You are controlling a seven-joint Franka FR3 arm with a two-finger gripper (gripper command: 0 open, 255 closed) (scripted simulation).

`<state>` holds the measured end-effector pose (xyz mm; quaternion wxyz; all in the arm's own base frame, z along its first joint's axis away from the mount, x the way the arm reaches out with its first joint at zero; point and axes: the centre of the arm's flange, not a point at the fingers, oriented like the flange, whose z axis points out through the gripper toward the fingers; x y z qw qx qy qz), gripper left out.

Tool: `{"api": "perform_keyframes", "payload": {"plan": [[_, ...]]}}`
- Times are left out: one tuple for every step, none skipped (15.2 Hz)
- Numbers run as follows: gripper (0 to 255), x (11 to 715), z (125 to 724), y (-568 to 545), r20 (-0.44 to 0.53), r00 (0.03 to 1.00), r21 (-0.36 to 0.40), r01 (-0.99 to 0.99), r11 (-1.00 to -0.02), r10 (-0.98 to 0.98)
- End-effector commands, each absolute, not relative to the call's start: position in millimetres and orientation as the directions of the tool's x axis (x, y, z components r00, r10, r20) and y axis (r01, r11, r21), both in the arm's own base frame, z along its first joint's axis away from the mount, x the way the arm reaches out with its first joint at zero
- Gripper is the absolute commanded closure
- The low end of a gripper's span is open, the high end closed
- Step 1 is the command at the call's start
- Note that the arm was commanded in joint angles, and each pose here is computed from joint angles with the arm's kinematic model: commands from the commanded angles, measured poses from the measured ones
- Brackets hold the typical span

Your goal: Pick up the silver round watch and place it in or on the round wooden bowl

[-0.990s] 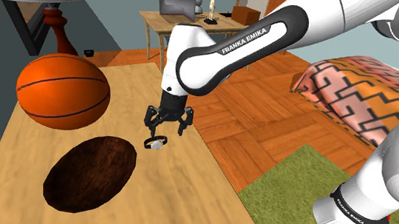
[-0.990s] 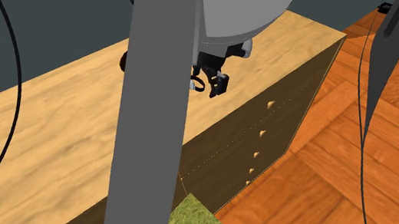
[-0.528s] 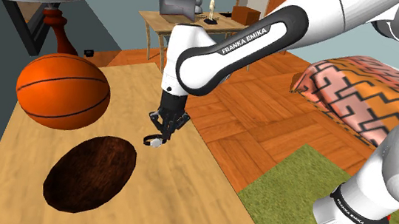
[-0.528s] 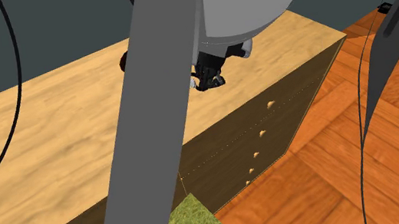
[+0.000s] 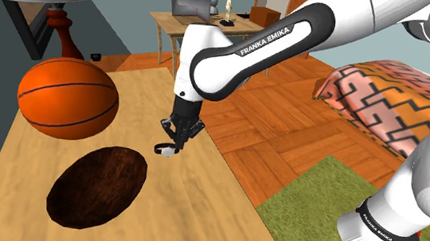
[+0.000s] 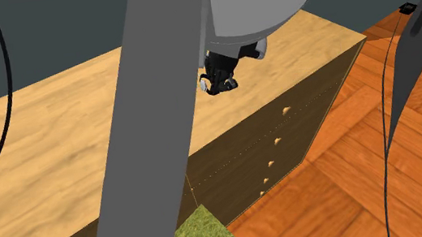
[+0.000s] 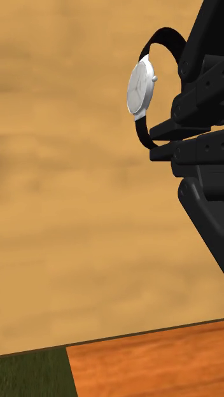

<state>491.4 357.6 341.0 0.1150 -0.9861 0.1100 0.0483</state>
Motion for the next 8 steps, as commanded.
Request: {"api": "perform_keyframes", "payload": {"plan": [[255,492.0,350.8,357.5,-0.12,0.971,-0.216,-0.228,-0.949,-0.206],[255,492.0,356.1,357.5,-0.12,0.971,-0.216,-0.228,-0.949,-0.206],[255,492.0,361.4,357.5,-0.12,0.971,-0.216,-0.228,-0.949,-0.206],[255,492.0,366.7,357.5,-0.12,0.971,-0.216,-0.228,-0.949,-0.206],[255,492.0,371.9,357.5,-0.12,0.971,-0.216,-0.228,-0.949,-0.206],[255,492.0,377.2,357.5,-0.12,0.971,-0.216,-0.228,-0.949,-0.206],[255,492.0,382.5,357.5,-0.12,0.971,-0.216,-0.228,-0.949,-0.206],[255,492.0,387.8,357.5,-0.12,0.971,-0.216,-0.228,-0.949,-0.206]]}}
